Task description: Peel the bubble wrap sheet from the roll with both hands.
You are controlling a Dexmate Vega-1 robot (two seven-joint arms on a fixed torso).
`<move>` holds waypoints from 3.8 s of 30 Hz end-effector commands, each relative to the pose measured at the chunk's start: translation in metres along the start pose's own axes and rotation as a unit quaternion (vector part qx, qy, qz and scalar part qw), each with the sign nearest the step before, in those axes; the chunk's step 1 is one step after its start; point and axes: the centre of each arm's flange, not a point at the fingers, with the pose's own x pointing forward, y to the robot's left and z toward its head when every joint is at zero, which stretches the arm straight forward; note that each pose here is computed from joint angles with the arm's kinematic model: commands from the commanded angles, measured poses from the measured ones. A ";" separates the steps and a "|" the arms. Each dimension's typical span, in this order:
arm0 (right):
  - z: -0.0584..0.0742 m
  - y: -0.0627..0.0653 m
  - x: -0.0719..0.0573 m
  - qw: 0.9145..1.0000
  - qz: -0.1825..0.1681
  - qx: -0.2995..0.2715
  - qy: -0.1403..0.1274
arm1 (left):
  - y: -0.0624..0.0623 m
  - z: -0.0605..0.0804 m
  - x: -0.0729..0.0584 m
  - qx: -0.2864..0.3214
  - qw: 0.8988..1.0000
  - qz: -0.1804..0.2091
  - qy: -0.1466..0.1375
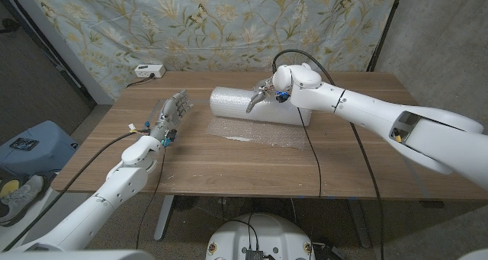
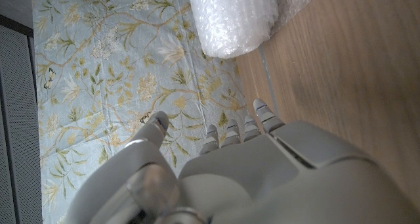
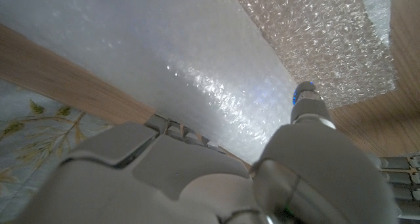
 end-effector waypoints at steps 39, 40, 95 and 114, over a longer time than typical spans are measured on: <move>-0.012 0.042 0.026 0.993 -0.097 -0.072 0.020 | -0.017 -0.008 -0.001 0.000 1.000 0.001 0.020; -0.012 0.044 0.026 0.992 -0.102 -0.074 0.019 | -0.018 -0.008 -0.002 0.001 1.000 0.001 0.021; -0.049 0.026 -0.010 0.995 -0.100 -0.007 -0.030 | -0.053 -0.005 0.008 -0.001 0.999 -0.021 0.031; -0.067 0.012 -0.029 0.993 -0.099 0.065 -0.019 | -0.059 0.003 0.016 0.009 0.999 -0.042 0.032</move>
